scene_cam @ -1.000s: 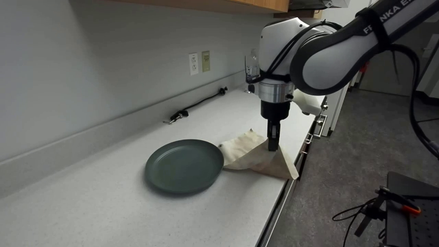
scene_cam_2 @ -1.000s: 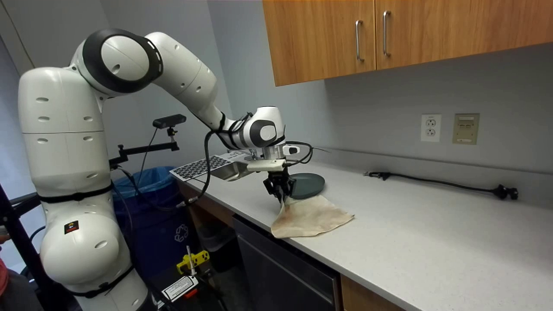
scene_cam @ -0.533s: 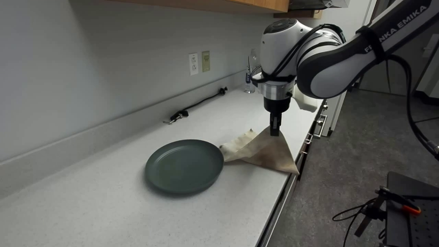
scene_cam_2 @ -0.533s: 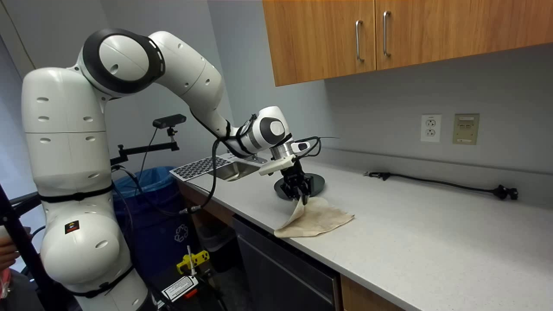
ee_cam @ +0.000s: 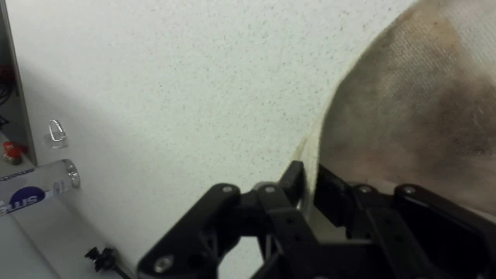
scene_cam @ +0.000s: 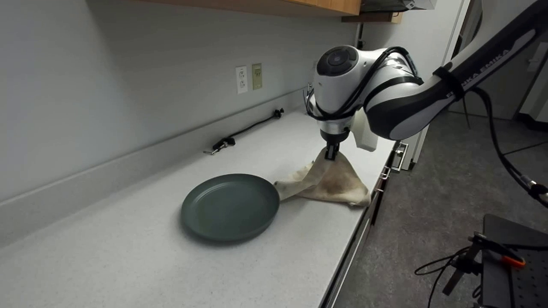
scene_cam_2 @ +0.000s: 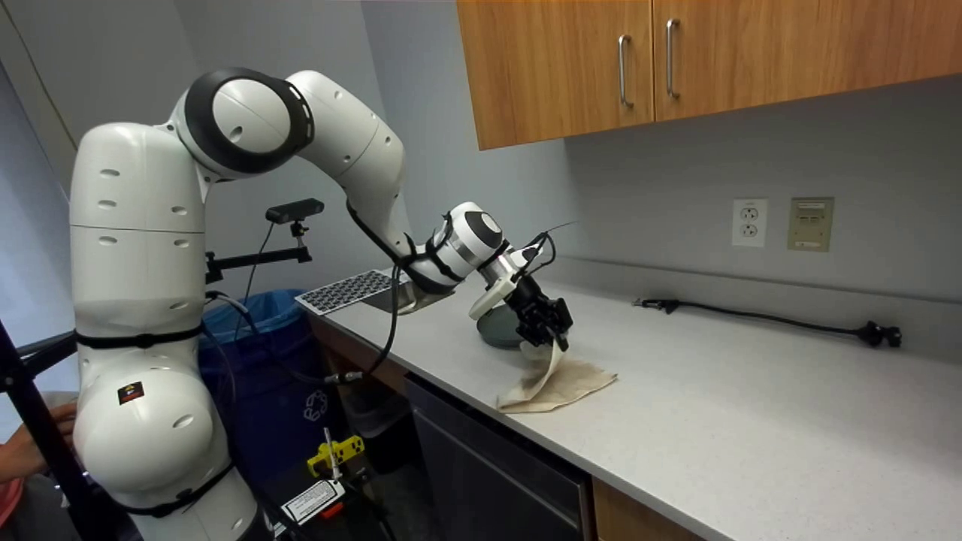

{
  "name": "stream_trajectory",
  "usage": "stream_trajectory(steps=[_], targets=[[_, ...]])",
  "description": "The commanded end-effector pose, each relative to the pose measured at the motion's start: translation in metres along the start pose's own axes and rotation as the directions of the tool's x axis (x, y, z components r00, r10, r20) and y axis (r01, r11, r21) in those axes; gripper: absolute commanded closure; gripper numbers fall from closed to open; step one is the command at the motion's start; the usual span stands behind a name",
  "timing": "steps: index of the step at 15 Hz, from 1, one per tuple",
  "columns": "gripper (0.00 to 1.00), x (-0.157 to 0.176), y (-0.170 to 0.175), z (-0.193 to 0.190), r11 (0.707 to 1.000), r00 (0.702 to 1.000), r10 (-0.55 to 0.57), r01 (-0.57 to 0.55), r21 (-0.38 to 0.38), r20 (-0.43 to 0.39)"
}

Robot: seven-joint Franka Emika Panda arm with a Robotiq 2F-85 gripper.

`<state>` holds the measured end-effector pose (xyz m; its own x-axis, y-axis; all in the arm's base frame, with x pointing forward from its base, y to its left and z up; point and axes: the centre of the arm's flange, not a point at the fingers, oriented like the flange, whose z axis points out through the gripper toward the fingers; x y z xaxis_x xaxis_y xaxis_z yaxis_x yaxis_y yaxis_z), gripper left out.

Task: Fold the towel into a triangle twice

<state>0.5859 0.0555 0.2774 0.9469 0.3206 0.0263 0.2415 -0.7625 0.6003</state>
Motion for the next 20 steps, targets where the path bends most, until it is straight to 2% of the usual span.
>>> stream_trajectory(steps=[1, 4, 9, 13, 14, 17, 20], targets=[[0.97, 0.026, -0.012, 0.013, 0.996, 0.998, 0.064, -0.066, -0.064, -0.03], [0.97, 0.035, -0.02, 0.025, 0.991, 0.994, 0.1, -0.104, -0.084, -0.048], [0.97, 0.045, -0.024, 0.038, 0.97, 0.982, 0.156, -0.173, -0.169, -0.11], [0.97, 0.05, -0.025, 0.043, 0.96, 0.974, 0.178, -0.204, -0.194, -0.142], [0.71, 0.05, -0.026, 0.043, 0.959, 0.973, 0.188, -0.211, -0.189, -0.136], [0.49, 0.051, -0.027, 0.045, 0.96, 0.972, 0.198, -0.219, -0.177, -0.129], [0.27, 0.053, -0.032, 0.044, 0.961, 0.966, 0.23, -0.245, -0.128, -0.12]])
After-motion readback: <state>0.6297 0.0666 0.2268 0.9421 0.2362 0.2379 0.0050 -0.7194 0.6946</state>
